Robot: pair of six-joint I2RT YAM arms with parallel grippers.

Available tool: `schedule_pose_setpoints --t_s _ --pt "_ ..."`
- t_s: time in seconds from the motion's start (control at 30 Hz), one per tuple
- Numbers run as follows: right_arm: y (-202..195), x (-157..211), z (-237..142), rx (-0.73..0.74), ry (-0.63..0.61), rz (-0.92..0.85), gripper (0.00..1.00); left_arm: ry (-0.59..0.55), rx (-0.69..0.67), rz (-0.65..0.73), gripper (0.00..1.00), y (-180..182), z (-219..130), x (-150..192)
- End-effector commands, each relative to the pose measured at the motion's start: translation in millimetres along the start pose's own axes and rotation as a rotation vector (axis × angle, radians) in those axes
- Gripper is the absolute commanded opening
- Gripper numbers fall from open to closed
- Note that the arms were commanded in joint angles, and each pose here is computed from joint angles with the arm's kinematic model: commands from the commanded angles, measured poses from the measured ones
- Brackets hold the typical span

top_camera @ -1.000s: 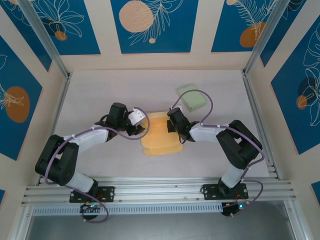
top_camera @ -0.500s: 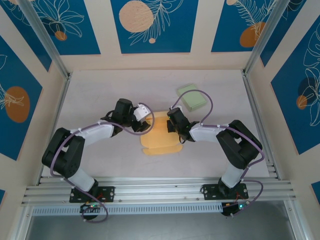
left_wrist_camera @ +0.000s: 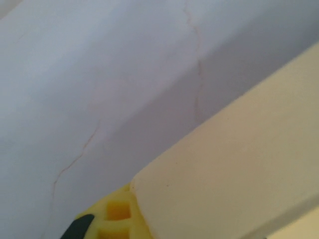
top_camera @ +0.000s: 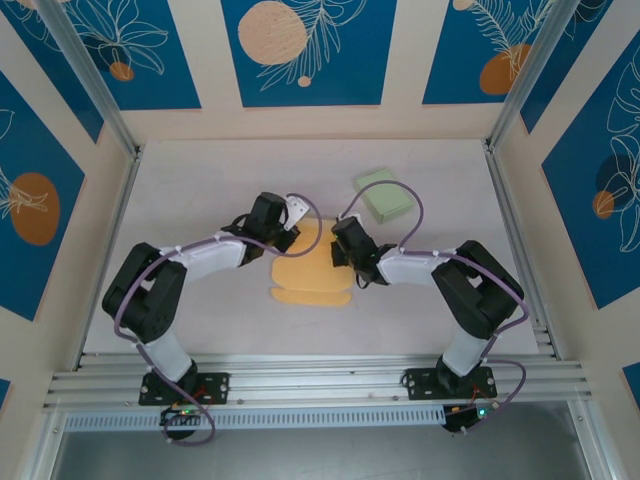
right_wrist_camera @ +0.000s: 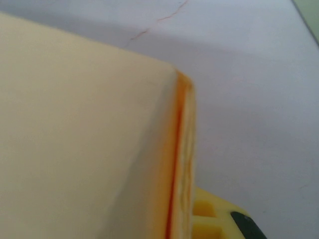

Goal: Fold the paper box

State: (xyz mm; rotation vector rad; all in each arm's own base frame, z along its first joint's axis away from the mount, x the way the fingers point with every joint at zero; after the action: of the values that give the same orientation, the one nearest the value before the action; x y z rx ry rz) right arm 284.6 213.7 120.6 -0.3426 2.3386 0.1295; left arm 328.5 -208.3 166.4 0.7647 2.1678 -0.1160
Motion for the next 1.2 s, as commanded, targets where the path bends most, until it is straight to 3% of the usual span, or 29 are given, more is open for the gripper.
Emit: schedule_pose_setpoints --t_s 0.0,0.17,0.3,0.4,0.63,0.67,0.77,0.83,1.03,1.17 --pt "3.3 8.5 6.4 -0.004 0.062 -0.009 0.00 0.127 -0.085 -0.061 0.00 -2.5 -2.6 5.4" --pt "-1.0 -1.8 8.6 0.083 0.094 -0.033 0.01 0.242 -0.044 -0.101 0.00 -8.7 -14.0 7.2" --pt "-2.0 -7.9 16.1 0.128 0.127 -0.047 0.04 0.232 -0.028 -0.103 0.00 -14.5 -18.7 10.7" --pt "-1.7 -9.9 23.3 0.161 0.164 -0.061 0.15 0.211 -0.013 -0.098 0.00 -16.1 -18.4 15.1" --pt "-5.3 -14.1 40.3 0.277 0.260 -0.085 0.24 0.258 -0.002 -0.064 0.00 -18.1 -10.8 19.9" --pt "-6.0 -14.7 40.8 0.301 0.267 -0.088 0.22 0.266 -0.005 -0.061 0.00 -17.8 -10.6 19.5" --pt "-11.6 -16.0 37.4 0.379 0.270 -0.069 0.00 0.280 -0.027 -0.056 0.00 -16.1 -9.4 18.9" --pt "-16.7 -16.5 34.2 0.443 0.288 -0.066 0.00 0.285 -0.043 -0.065 0.00 -14.6 -9.5 18.2" --pt "-13.5 -14.3 29.1 0.386 0.361 -0.076 0.00 0.187 0.068 -0.218 0.31 -19.9 -17.1 -1.2" --pt "-10.1 -11.3 25.1 0.333 0.404 -0.021 0.00 0.134 0.142 -0.355 0.34 -25.2 -20.8 -6.0"
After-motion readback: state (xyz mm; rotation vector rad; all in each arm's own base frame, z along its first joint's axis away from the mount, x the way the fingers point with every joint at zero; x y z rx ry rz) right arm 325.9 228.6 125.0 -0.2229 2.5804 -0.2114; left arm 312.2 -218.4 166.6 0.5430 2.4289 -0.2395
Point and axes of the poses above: each hand's point on the last joint's axis, 136 mm out from that joint toward the fingers, its own z axis out along the fingers, its own y axis along the line the jaws close on, x = y × z, the point moved 10 cm from there along -z, back along the fingers, and after that the axes turned 7 degrees about -z, right-handed, at the moved point
